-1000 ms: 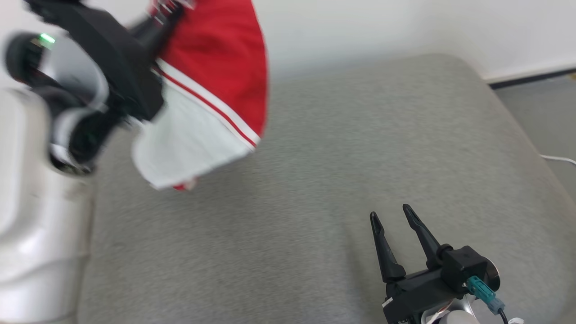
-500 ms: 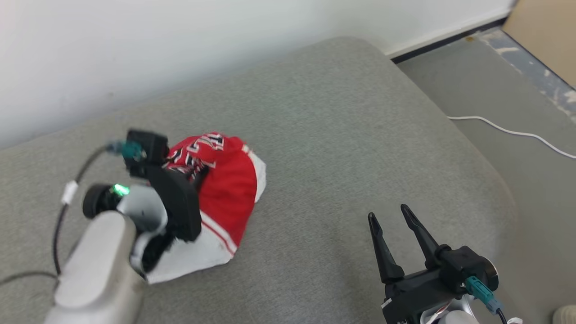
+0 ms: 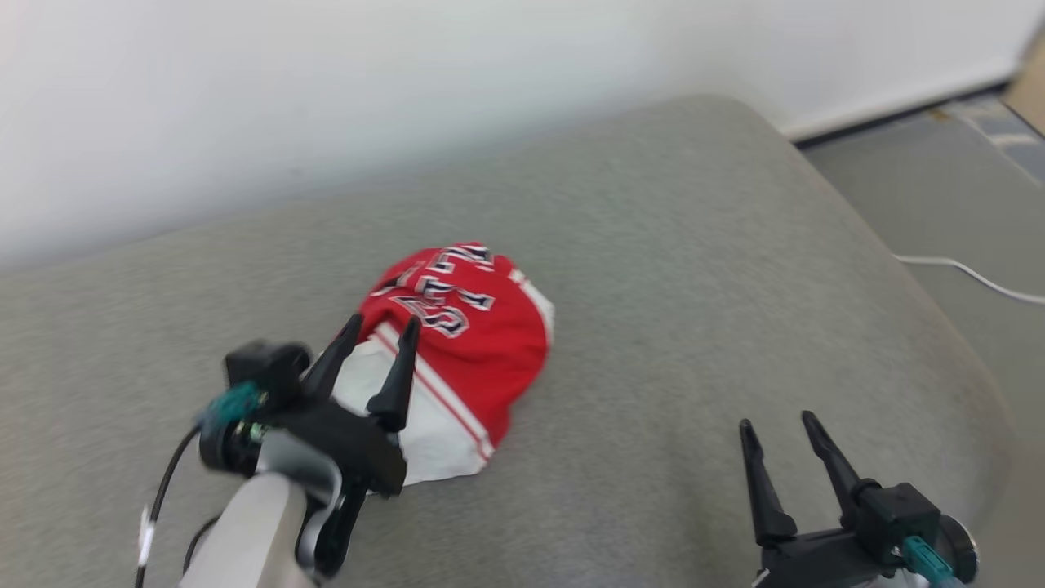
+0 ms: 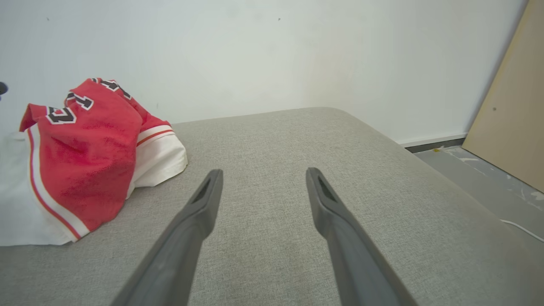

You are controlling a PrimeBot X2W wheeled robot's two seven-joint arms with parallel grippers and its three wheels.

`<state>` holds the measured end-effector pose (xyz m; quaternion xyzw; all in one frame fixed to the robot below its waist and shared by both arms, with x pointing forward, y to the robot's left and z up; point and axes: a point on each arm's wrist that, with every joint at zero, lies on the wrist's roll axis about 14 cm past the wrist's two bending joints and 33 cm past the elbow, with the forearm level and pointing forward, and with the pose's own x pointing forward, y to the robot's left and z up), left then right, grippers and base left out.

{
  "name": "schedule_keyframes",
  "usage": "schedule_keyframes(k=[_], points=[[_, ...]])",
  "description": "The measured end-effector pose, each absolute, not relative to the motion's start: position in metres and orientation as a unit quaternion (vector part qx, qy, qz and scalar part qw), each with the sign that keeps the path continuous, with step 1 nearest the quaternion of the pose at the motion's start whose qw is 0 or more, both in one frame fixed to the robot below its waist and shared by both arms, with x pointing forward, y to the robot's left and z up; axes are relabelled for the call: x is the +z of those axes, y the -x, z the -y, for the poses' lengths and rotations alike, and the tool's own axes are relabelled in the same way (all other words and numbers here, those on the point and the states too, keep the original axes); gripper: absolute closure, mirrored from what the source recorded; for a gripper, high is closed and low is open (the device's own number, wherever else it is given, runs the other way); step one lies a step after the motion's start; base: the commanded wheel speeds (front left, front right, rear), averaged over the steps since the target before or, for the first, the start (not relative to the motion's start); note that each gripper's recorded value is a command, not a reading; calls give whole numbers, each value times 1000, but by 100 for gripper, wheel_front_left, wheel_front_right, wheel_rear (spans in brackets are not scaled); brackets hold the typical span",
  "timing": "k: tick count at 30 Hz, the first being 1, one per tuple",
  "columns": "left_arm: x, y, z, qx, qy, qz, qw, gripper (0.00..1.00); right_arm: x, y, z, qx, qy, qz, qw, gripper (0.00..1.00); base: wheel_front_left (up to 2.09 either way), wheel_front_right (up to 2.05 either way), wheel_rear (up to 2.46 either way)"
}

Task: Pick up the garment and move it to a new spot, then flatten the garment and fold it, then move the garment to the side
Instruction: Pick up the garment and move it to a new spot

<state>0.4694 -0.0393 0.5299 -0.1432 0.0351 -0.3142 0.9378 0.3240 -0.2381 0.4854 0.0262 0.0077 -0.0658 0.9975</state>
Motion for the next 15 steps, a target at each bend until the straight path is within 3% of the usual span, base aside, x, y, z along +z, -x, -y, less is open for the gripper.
schedule_keyframes(k=[15], points=[[540,-411,-136,-79,156,63,983,0,519,-355,194,14,-3,35,999,0,0,0,0]])
